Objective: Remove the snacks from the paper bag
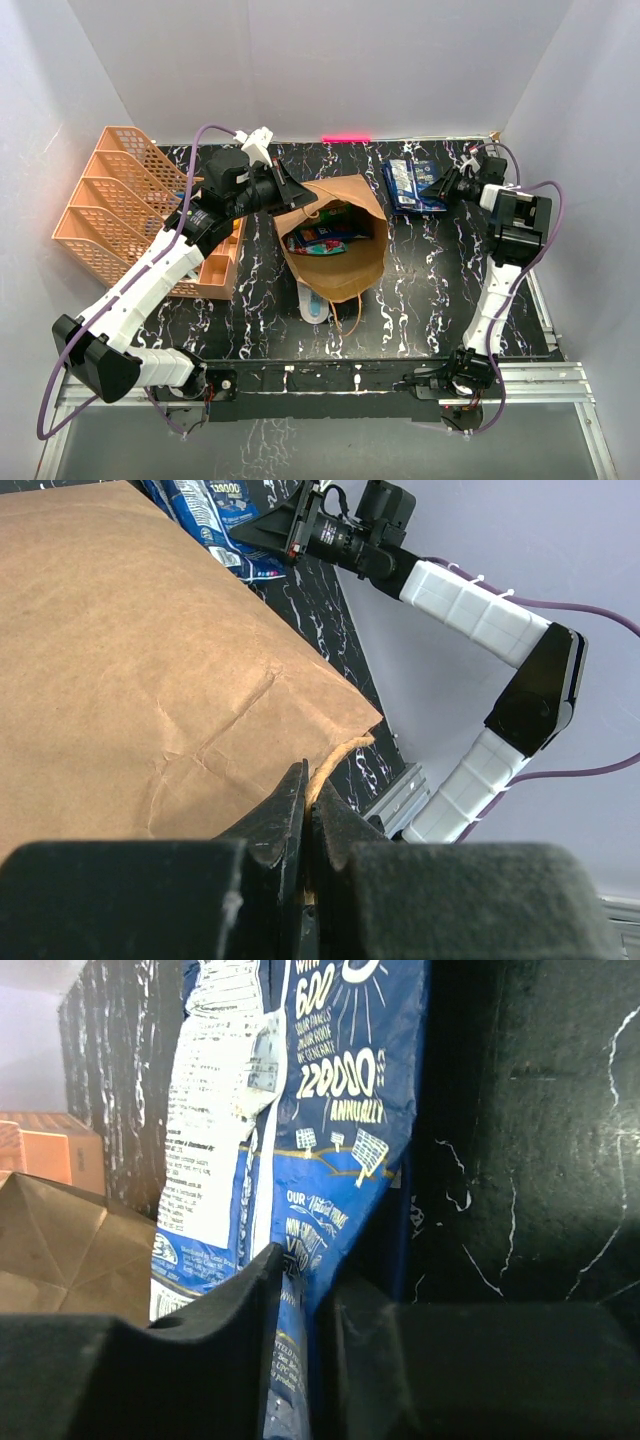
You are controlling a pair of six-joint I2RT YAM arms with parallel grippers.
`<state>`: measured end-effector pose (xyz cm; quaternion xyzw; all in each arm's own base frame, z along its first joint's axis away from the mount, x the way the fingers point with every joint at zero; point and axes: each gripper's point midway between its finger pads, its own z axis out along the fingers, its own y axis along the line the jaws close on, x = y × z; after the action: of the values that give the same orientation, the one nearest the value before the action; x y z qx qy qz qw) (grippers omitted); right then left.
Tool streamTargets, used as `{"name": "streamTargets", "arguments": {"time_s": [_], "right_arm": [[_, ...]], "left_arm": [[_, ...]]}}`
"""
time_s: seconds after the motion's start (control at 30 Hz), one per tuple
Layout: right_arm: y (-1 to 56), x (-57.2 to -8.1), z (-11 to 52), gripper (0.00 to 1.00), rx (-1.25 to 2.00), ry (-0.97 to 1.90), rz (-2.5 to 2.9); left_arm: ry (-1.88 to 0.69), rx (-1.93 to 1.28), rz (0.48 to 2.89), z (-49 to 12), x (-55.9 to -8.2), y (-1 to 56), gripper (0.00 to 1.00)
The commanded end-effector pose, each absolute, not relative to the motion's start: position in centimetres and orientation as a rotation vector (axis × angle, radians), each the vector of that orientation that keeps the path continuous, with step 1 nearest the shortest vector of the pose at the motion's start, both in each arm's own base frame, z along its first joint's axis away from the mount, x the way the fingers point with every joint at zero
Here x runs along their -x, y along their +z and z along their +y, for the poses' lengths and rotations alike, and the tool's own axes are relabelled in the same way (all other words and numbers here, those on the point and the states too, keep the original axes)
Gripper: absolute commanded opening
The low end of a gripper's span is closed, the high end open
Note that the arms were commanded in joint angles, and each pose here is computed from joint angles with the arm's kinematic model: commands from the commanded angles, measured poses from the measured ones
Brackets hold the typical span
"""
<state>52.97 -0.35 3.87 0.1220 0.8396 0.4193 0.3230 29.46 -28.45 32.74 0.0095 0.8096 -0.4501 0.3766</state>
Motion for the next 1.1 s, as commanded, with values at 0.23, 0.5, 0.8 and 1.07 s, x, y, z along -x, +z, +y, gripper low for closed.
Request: {"name": "streamTargets", "arguments": {"time_s": [0.23, 0.5, 0.8, 1.07], "right_arm": [[8.9, -53.4, -4.3, 0.67, -0.345, 0.711, 2.195], [11.0, -48.8, -7.1, 0.79, -0.43, 0.437, 2.213], [11.7, -38.5, 1.0, 0.79, -0.345, 0.606, 2.15], [18.6, -32.4, 6.3, 0.79, -0.093, 0.646, 1.971]], "left_arm": [[-1.175, -0.042, 2.01, -28.2, -29.1, 35.0, 0.0], [-1.182, -0.042, 2.008, -28.1, -28.9, 35.0, 0.0], [-1.173, -0.055, 2.005, -28.2, -29.0, 35.0, 0.0], [-1.139, -0.066, 1.992, -28.0, -29.6, 35.3, 0.0]]}}
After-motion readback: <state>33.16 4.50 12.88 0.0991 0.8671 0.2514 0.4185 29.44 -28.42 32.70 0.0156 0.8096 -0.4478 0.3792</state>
